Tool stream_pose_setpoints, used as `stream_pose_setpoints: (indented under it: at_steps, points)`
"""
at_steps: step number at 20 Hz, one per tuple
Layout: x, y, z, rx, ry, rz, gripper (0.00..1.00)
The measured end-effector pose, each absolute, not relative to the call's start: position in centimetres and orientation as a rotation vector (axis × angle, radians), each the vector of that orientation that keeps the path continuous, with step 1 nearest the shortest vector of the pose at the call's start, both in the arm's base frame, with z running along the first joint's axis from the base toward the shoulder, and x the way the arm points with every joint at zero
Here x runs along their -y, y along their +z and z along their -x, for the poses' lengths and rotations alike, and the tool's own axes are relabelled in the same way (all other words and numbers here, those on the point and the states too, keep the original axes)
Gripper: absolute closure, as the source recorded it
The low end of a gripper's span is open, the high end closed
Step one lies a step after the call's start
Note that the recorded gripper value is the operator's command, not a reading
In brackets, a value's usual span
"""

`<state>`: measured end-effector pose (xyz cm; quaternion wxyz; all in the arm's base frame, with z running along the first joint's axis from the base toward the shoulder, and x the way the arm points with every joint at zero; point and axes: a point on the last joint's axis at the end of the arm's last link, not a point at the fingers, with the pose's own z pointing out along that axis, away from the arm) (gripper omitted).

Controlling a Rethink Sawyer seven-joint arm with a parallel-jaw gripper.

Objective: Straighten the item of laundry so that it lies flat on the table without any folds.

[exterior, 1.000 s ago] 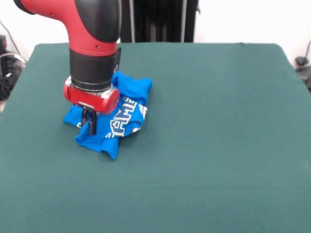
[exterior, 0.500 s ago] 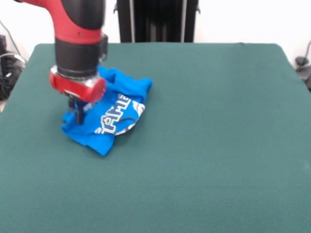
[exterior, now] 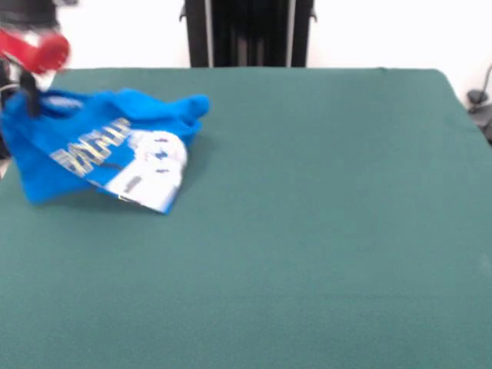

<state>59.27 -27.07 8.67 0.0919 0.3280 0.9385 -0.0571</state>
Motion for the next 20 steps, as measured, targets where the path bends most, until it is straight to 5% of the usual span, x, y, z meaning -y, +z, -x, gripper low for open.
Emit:
stream_pose_setpoints:
  at_steps: [9, 20]
  points:
    - [35.4, 17.2, -54.9, -2.778, -0.197, -1.170, 1.00]
    - [37.5, 20.2, -54.4, -2.787, -0.197, -1.161, 1.00]
